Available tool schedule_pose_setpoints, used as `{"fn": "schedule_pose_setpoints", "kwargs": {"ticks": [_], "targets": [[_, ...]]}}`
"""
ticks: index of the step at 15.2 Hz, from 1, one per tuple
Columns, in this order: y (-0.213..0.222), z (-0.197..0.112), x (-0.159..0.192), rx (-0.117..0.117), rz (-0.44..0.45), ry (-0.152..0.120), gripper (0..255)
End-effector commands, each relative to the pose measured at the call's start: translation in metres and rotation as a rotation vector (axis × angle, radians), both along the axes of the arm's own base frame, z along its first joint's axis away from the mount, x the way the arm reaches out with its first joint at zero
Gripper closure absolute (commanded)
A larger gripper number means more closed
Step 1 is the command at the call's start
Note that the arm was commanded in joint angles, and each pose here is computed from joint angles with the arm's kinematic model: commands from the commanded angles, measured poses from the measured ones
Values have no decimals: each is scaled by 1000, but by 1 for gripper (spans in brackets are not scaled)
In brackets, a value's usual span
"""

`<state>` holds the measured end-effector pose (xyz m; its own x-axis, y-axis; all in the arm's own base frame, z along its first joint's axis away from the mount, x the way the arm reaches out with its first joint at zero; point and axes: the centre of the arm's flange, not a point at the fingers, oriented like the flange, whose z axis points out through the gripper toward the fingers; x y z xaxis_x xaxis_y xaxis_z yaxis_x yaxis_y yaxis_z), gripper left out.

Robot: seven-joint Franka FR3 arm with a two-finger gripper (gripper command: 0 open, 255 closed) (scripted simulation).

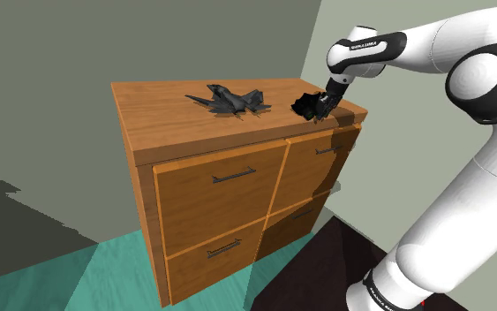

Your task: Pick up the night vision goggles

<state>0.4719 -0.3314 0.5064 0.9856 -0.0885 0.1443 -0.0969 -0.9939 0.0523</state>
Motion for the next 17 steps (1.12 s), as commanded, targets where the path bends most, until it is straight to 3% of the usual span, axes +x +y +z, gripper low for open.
{"fn": "schedule_pose_setpoints", "kwargs": {"ticks": [1, 17], "targets": [[0, 5, 1, 0, 0, 1, 255], [0, 80, 1, 0, 0, 1, 255]]}}
